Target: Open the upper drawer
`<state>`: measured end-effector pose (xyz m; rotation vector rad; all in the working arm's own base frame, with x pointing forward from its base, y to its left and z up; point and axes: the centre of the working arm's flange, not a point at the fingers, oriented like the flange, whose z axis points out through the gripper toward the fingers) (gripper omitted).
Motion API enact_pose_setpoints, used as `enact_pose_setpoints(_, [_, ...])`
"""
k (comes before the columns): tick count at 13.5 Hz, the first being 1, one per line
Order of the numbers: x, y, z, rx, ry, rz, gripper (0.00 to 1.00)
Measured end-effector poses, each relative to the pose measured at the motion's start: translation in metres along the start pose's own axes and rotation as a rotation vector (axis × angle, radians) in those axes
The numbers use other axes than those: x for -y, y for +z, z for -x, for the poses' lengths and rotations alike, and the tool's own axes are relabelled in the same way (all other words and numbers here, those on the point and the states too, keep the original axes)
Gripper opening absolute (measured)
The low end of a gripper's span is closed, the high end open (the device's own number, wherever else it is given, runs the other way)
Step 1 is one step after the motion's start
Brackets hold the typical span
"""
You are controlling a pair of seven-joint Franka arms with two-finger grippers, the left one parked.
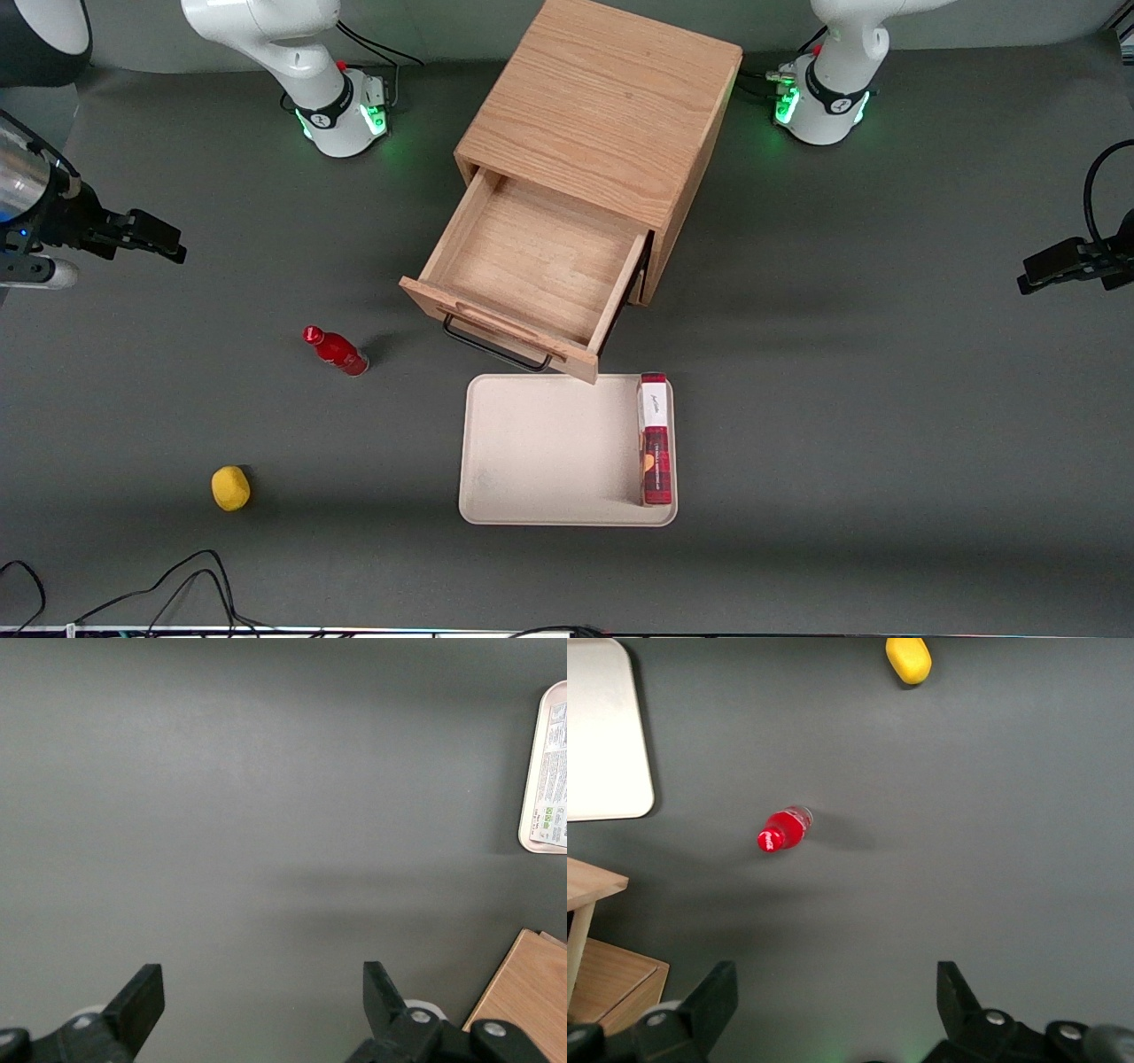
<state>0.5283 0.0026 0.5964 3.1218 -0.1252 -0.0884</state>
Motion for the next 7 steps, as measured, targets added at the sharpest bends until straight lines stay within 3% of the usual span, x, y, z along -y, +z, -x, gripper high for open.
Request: enact_pose_setpoints(7, [0.0033,-0.0100,0.0053,-0.020,-0.009,-0.003,1.00])
